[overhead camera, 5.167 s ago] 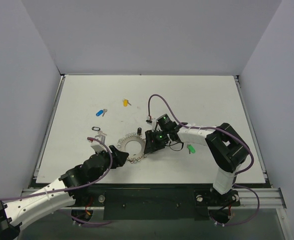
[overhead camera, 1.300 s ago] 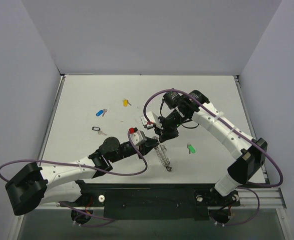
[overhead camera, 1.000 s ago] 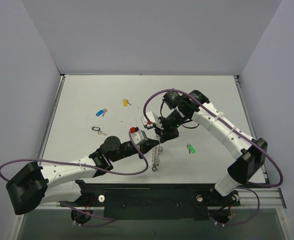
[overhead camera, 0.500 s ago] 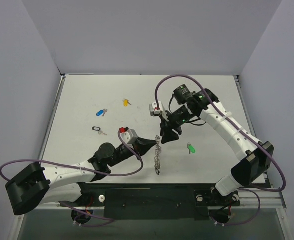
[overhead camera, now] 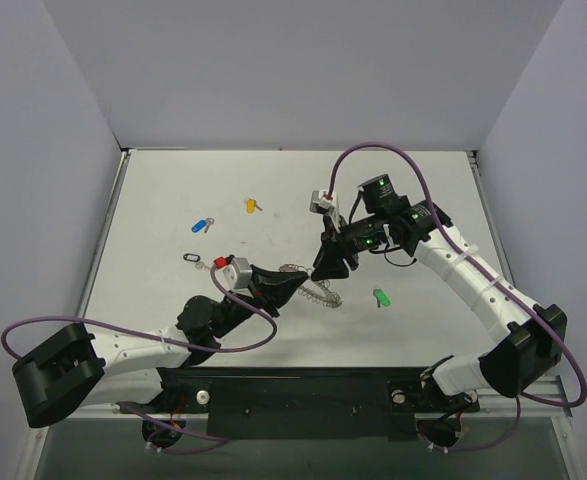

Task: Put the keys on the keyring

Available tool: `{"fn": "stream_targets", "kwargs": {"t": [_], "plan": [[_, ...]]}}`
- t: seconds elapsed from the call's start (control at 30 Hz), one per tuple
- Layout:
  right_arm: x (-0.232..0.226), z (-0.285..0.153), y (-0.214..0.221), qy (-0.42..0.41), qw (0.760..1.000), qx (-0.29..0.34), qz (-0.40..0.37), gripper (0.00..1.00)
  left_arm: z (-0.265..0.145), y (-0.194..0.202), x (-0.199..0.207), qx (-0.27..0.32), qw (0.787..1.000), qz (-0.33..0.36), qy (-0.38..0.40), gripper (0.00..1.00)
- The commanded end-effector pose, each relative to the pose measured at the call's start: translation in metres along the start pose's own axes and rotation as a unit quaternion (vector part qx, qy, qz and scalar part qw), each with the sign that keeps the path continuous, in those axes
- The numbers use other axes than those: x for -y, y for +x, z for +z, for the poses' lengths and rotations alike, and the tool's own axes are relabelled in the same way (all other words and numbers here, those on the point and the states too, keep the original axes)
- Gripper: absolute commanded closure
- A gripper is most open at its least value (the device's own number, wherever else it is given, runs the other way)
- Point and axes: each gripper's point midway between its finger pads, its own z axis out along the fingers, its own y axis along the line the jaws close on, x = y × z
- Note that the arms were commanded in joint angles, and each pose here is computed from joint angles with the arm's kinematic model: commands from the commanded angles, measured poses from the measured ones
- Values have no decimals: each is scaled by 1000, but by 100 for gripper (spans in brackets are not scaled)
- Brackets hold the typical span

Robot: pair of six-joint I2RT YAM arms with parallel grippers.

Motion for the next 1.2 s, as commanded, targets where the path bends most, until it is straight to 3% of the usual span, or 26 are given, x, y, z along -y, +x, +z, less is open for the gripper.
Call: {"fn": "stream_targets", "kwargs": {"t": [0.0, 0.4, 0.53, 0.87, 1.17], "plan": [[-4, -4, -27, -10, 999, 40, -2, 67, 6, -46, 20, 88, 995, -18, 34, 100], [-27, -1, -22, -76, 996, 42, -18, 81, 5, -47, 21, 90, 995, -23, 35, 100], [-33, 0, -18, -92, 995, 35, -31, 90, 3, -47, 21, 92, 995, -27, 36, 100], [-38, -3, -10, -107, 992, 22, -64, 79, 0, -51, 23, 98, 994, -31, 39, 100], [-48, -3, 1, -143, 984, 12, -105, 76, 4, -49, 29, 90, 993, -46, 56, 100]]}}
